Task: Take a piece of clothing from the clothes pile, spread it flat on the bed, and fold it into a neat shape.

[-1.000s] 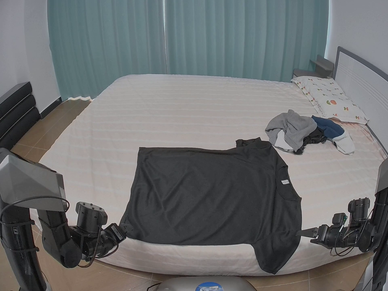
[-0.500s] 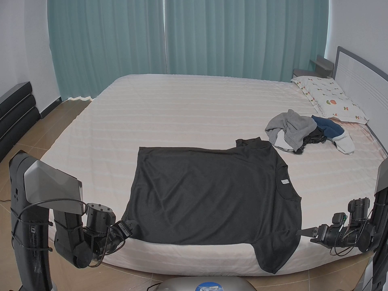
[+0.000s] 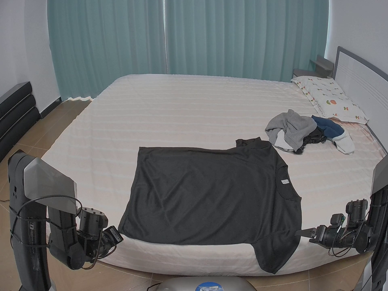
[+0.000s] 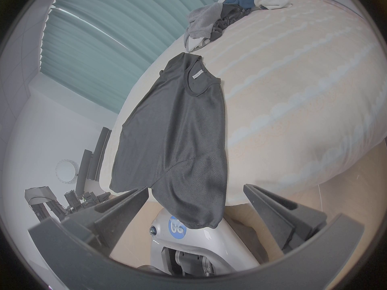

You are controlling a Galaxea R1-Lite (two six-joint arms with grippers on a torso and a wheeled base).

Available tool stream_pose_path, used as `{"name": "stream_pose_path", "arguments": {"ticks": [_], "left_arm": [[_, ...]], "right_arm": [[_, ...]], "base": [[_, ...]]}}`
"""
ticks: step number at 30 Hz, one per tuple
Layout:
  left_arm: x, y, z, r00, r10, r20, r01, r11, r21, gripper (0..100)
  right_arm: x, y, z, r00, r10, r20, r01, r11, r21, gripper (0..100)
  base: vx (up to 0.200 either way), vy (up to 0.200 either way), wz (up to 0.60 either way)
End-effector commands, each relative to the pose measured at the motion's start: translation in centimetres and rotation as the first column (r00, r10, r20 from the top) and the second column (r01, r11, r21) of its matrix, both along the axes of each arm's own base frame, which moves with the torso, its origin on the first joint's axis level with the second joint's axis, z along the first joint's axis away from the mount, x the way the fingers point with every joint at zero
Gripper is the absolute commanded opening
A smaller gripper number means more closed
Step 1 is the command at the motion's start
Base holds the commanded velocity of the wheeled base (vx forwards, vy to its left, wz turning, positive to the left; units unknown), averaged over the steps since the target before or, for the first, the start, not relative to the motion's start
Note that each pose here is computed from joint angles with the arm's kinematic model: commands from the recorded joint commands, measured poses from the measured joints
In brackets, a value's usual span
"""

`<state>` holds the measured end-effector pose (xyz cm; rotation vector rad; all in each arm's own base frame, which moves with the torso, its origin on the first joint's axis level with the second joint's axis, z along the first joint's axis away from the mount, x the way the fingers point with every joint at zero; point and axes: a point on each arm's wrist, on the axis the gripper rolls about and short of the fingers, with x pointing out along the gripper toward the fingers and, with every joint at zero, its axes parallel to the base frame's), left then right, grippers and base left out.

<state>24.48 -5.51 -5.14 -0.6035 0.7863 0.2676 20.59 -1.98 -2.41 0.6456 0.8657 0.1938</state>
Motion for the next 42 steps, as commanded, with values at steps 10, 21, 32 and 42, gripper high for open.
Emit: {"name": "stream_pose_path", "arguments": {"ticks": [10,21,32,42], "left_arm": [[0.5,0.2,0.8,0.997,-0.013,0.076,0.017,0.999,-0.049,0],[2.0,-0.7,0.2,0.989,-0.102,0.103,0.113,0.989,-0.1,100],[2.8,-1.0,-0.6,0.985,-0.134,0.109,0.14,0.989,-0.054,0],[1.8,-0.2,-0.7,0.996,-0.049,0.077,0.051,0.999,-0.016,0]], "right_arm": [[-0.5,0.2,-0.5,0.999,0.009,-0.04,-0.008,1.0,0.006,100],[-0.5,0.4,-0.4,0.999,0.017,-0.038,-0.017,1.0,0.008,100],[-0.5,0.5,-0.4,0.999,0.016,-0.038,-0.016,1.0,0.011,100],[-0.5,0.5,-0.5,0.999,0.021,-0.039,-0.021,1.0,0.006,100]], "base": [[0.0,0.0,0.0],[0.0,0.0,0.0],[0.0,0.0,0.0],[0.0,0.0,0.0]]}}
